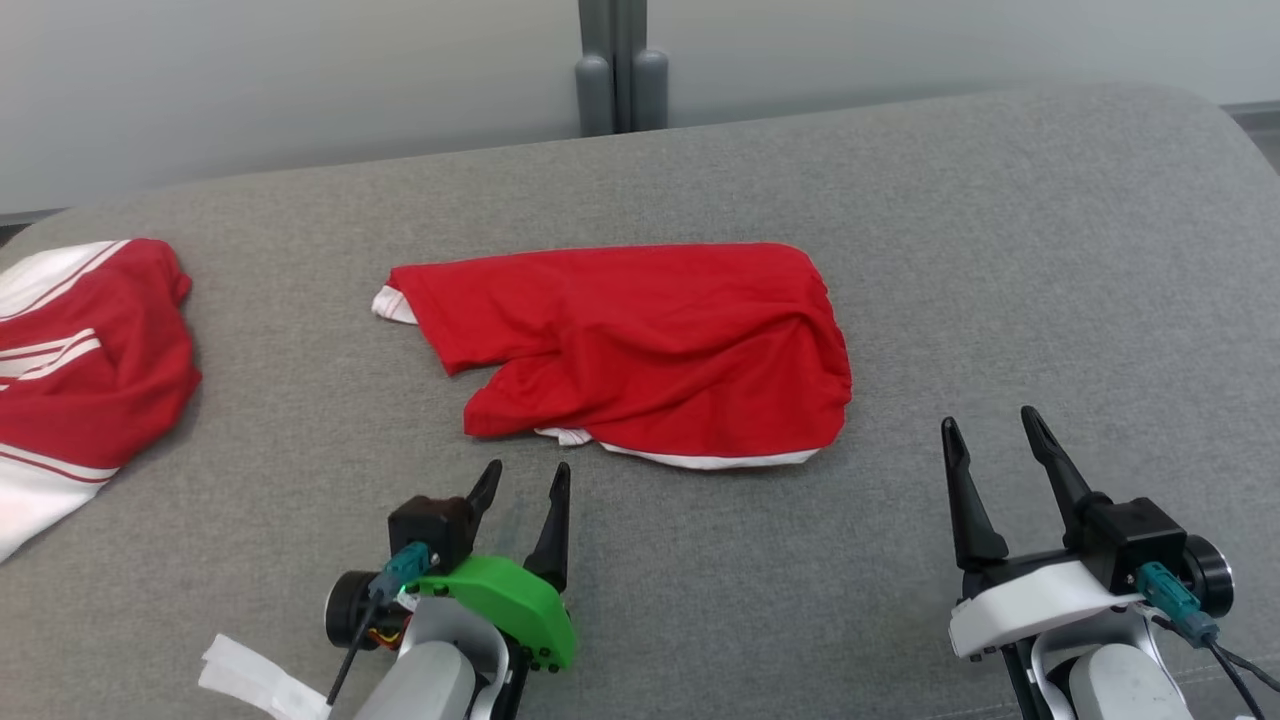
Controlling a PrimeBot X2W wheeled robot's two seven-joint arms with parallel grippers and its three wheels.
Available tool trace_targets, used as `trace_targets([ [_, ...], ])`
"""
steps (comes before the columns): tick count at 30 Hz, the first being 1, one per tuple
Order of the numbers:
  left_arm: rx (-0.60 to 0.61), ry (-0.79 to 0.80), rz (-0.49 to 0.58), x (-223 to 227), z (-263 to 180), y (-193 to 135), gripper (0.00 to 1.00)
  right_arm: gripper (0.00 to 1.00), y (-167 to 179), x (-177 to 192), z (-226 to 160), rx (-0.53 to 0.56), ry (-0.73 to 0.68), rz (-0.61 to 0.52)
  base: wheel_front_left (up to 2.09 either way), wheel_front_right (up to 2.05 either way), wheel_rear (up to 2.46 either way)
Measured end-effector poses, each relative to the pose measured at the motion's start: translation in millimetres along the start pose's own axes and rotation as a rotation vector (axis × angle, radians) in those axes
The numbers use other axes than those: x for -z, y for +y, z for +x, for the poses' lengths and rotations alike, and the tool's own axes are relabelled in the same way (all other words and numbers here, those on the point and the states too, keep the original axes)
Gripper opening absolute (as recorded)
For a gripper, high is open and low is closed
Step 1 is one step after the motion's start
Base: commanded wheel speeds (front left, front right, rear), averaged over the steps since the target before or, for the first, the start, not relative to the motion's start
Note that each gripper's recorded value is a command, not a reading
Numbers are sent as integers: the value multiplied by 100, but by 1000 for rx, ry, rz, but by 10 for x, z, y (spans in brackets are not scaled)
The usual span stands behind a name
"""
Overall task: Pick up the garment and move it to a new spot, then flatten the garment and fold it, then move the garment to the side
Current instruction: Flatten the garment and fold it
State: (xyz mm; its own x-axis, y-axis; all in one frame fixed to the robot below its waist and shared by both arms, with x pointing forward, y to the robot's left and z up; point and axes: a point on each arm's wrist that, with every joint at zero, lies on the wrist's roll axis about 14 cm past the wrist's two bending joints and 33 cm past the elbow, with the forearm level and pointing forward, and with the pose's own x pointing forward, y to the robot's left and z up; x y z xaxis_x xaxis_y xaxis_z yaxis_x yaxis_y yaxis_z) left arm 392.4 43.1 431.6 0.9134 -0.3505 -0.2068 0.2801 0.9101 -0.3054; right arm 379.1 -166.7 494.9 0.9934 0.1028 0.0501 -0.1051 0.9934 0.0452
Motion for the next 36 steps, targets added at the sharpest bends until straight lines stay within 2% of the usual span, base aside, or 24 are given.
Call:
trace_targets([
  [8,-9,131,7,312,375,68,100,100,-270,116,-26,81,37,-4,0,0,0],
  [15,7,180,6,472,582,50,100,100,-454,229,-90,139,75,-5,0,0,0],
  [16,13,182,6,482,600,39,89,100,-468,238,-95,144,78,-5,0,0,0],
  [17,19,185,3,497,619,27,51,100,-485,246,-102,150,81,-4,0,0,0],
  [18,23,188,0,503,633,17,18,100,-497,251,-107,154,82,-2,0,0,0],
  [19,29,186,-3,497,644,6,0,100,-504,254,-110,156,83,-2,0,0,0],
  [29,45,8,-12,-50,645,-46,0,100,-453,210,-40,138,64,6,0,0,0],
  [36,78,-175,16,-589,433,-163,0,100,-306,144,-15,96,41,24,0,0,0],
])
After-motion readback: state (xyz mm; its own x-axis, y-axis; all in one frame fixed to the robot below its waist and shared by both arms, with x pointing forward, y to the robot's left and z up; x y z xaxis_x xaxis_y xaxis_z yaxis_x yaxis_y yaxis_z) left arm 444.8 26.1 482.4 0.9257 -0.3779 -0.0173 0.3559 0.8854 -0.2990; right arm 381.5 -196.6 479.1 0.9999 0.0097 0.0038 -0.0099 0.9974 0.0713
